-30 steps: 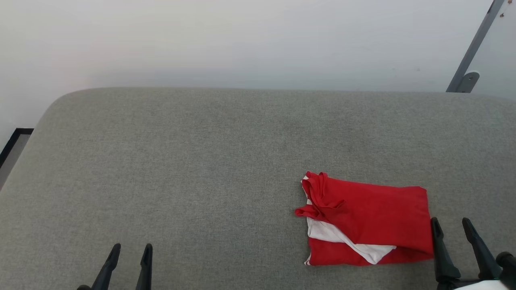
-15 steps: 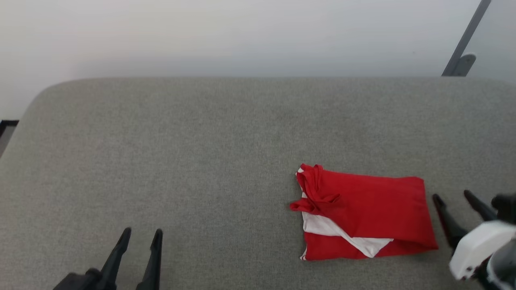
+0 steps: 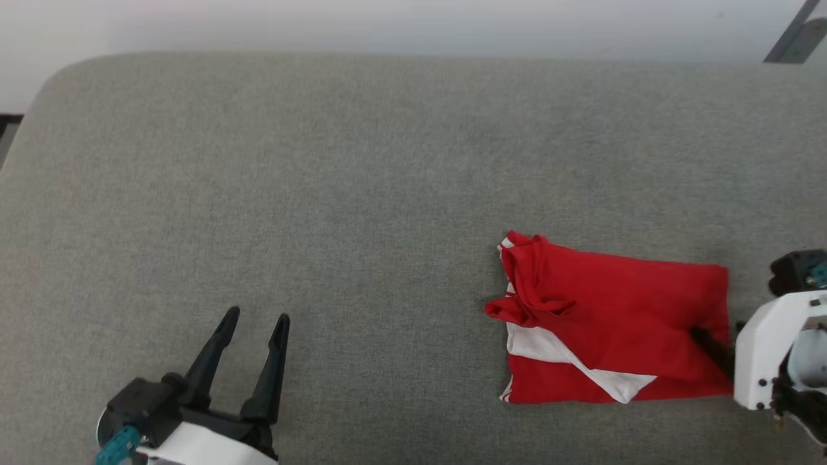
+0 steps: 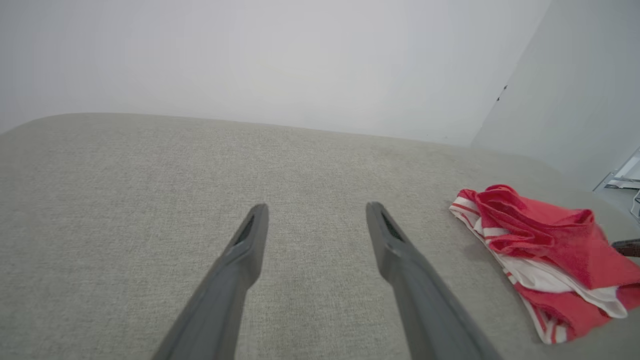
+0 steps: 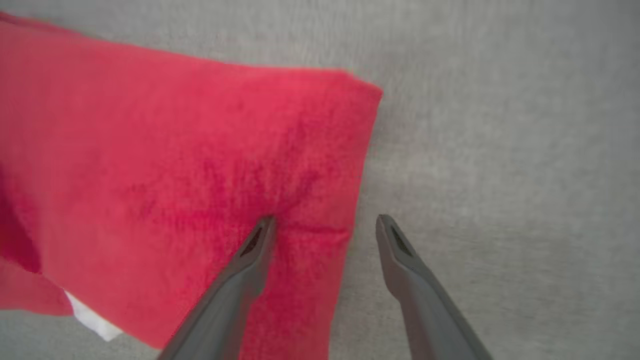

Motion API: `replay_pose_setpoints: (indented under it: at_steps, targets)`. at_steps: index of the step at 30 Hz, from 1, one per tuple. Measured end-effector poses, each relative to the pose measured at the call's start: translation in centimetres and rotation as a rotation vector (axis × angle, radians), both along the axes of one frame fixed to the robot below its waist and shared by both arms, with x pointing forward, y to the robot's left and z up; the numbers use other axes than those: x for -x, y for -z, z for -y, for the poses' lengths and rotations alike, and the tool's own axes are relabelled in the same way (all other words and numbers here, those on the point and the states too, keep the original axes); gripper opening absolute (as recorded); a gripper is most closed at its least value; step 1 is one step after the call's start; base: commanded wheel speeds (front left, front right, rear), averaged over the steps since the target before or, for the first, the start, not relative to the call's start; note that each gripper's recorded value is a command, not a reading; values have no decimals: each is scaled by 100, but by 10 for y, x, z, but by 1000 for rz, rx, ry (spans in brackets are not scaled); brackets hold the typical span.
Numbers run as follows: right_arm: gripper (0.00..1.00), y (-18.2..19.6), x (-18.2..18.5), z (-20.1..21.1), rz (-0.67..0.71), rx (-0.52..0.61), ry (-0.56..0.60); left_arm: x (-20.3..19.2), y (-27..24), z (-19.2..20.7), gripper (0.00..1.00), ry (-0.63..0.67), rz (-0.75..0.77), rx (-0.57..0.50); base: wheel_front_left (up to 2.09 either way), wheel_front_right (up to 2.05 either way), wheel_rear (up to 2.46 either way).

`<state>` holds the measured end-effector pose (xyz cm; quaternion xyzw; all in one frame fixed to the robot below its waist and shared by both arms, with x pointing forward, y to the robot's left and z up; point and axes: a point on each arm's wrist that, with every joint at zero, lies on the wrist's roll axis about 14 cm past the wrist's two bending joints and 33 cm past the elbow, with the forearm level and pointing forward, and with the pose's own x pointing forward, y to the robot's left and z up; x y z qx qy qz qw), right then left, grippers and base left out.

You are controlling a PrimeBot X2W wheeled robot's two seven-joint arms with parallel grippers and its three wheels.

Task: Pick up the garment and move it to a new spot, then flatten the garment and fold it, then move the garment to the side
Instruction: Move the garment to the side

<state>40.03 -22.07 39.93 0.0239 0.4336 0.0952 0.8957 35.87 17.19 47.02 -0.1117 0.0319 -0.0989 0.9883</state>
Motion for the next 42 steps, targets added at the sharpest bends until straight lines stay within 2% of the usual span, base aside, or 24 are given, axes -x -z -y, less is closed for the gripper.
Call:
replay_pose_setpoints:
  at_steps: [7, 9, 10, 15, 19, 26, 32, 37, 42]
  targets:
    - [100, 28, 2, -18, -99, -14, -29, -14, 2, -5, 100, -7, -2, -11, 0, 0, 0]
    - [6, 29, 3, -18, -93, -18, -22, -16, 2, -3, 100, -3, -1, -9, 0, 0, 0]
    - [0, 30, 3, -18, -87, -26, -14, -16, 3, -2, 100, 0, -1, -9, 0, 0, 0]
    - [0, 21, 0, -10, 7, -61, 58, -24, 0, 6, 100, 33, 12, -12, 0, 0, 0]
    - [0, 6, -1, 31, 107, -31, 176, -37, -5, 20, 100, 89, 38, -17, 0, 0, 0]
    - [0, -19, 6, 135, 229, 148, 406, -83, -22, 53, 100, 218, 128, -28, 0, 0, 0]
    - [0, -55, 3, 227, 383, 303, 654, -128, -36, 78, 100, 312, 222, -33, 0, 0, 0]
    - [0, -56, -5, 259, 442, 381, 776, -161, -40, 90, 100, 362, 278, -37, 0, 0, 0]
    - [0, -50, -20, 274, 459, 459, 809, -180, -28, 101, 100, 406, 288, -30, 0, 0, 0]
